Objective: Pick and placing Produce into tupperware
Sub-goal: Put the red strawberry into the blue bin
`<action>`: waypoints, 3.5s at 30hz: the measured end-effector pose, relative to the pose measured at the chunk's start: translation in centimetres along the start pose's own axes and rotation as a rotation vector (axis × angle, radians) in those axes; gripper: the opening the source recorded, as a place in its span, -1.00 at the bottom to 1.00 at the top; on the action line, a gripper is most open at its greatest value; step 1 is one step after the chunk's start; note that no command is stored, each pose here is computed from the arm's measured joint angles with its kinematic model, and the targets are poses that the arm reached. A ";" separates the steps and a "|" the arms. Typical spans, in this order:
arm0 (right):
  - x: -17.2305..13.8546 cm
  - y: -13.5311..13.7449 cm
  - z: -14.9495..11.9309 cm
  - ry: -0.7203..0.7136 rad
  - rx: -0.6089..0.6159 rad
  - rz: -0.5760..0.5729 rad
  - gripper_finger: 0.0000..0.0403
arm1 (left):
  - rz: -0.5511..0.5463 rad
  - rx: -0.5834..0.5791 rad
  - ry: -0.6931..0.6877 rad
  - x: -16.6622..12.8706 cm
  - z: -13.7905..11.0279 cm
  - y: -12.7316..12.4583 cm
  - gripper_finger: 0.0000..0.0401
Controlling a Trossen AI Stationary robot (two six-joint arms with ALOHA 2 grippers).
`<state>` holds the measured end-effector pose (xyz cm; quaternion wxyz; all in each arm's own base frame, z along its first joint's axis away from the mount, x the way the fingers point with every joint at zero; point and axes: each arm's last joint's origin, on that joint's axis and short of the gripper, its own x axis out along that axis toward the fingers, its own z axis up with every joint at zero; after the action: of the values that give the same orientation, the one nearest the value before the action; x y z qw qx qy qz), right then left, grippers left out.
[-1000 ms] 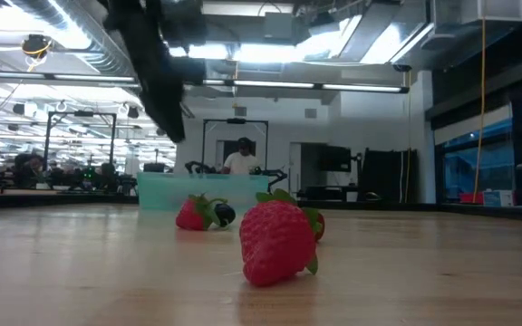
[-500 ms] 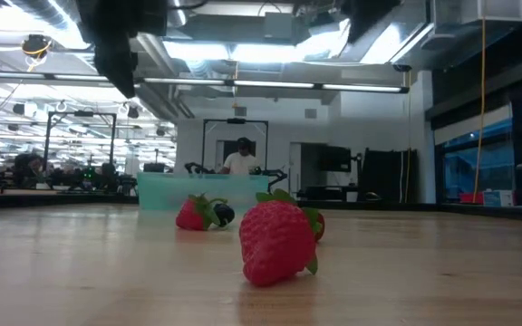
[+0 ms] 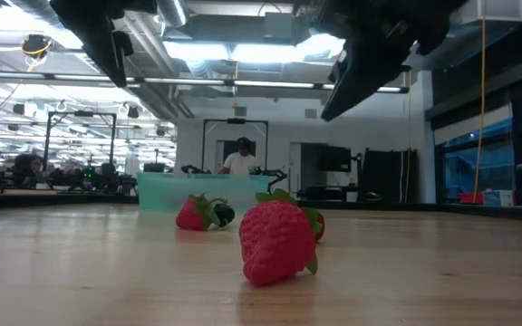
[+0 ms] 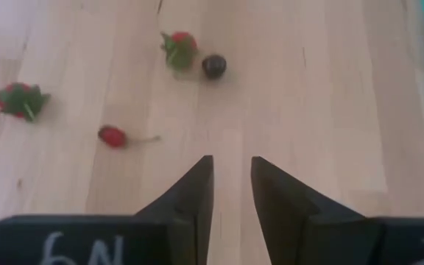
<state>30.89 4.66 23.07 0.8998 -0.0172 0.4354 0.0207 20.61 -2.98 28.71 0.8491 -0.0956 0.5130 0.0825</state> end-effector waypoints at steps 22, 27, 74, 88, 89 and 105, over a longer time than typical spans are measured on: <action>8.4 1.1 -1.1 -0.169 -0.040 0.159 -0.48 | 0.011 -0.004 -0.054 0.0 0.4 -0.1 -0.05; 9.6 1.2 -1.1 -0.203 -0.053 0.160 -0.22 | 0.012 -0.003 -0.054 0.0 0.4 -0.1 -0.05; 15.2 3.6 1.4 -0.079 -0.004 0.032 0.03 | 0.015 0.004 -0.055 0.0 0.4 -0.1 -0.05; 14.8 3.7 2.5 -0.057 -0.013 0.029 -0.02 | 0.015 0.004 -0.055 0.0 0.4 -0.1 -0.05; 14.8 3.7 2.5 -0.057 -0.013 0.029 -0.05 | 0.015 0.004 -0.055 0.0 0.4 -0.1 -0.05; 14.7 3.6 2.7 -0.056 -0.038 0.017 -0.95 | 0.015 0.004 -0.055 0.0 0.4 -0.1 -0.05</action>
<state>41.90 8.70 13.12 0.9110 -0.0298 0.4097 0.0370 21.04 -2.95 28.88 0.8623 -0.0879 0.4905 0.0902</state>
